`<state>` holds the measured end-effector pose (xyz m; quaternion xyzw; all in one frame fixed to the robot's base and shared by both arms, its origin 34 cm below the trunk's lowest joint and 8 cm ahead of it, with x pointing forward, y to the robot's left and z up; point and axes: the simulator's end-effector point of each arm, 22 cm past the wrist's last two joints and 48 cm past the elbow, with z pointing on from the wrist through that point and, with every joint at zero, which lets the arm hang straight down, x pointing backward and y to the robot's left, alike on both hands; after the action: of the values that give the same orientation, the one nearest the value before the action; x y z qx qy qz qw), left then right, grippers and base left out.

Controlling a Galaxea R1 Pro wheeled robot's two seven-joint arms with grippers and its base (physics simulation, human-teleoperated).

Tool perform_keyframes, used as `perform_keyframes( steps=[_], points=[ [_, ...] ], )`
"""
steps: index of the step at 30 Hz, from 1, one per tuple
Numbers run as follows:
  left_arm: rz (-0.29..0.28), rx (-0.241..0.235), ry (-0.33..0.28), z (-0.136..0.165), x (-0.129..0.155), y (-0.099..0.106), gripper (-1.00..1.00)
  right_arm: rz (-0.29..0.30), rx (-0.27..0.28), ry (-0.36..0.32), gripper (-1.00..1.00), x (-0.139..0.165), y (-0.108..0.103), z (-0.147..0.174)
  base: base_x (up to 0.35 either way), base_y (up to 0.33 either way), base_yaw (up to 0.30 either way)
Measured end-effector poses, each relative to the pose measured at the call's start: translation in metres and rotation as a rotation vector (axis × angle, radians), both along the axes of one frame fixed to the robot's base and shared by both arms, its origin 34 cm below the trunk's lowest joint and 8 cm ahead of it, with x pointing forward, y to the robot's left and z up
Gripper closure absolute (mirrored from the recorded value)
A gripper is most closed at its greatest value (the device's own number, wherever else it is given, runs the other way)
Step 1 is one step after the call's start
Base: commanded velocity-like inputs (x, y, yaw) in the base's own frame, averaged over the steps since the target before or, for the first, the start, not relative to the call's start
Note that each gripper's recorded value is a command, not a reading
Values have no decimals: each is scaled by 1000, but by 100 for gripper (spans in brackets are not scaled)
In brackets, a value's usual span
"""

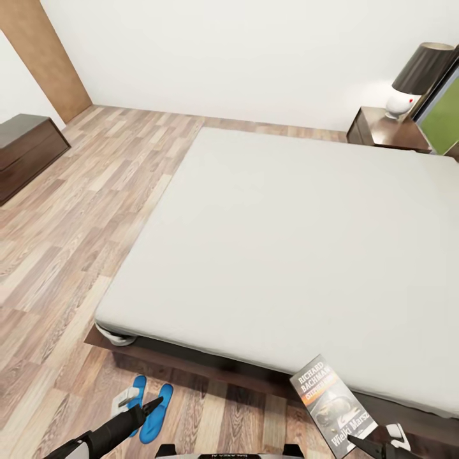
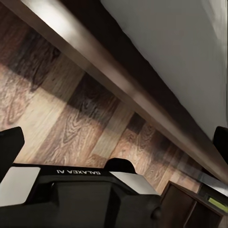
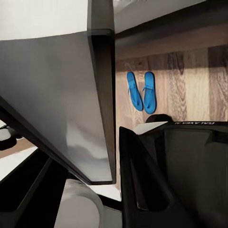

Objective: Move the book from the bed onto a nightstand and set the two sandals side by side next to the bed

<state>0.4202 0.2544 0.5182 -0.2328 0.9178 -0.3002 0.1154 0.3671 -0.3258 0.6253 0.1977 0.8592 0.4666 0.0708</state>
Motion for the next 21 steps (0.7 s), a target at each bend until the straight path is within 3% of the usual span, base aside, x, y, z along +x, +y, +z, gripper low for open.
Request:
perform_keyframes(
  steps=[21],
  points=[
    [1, 3, 15, 24, -11, 1, -100, 25, -34, -56, 100, -3, -3, 24, 0, 0, 0]
  ],
)
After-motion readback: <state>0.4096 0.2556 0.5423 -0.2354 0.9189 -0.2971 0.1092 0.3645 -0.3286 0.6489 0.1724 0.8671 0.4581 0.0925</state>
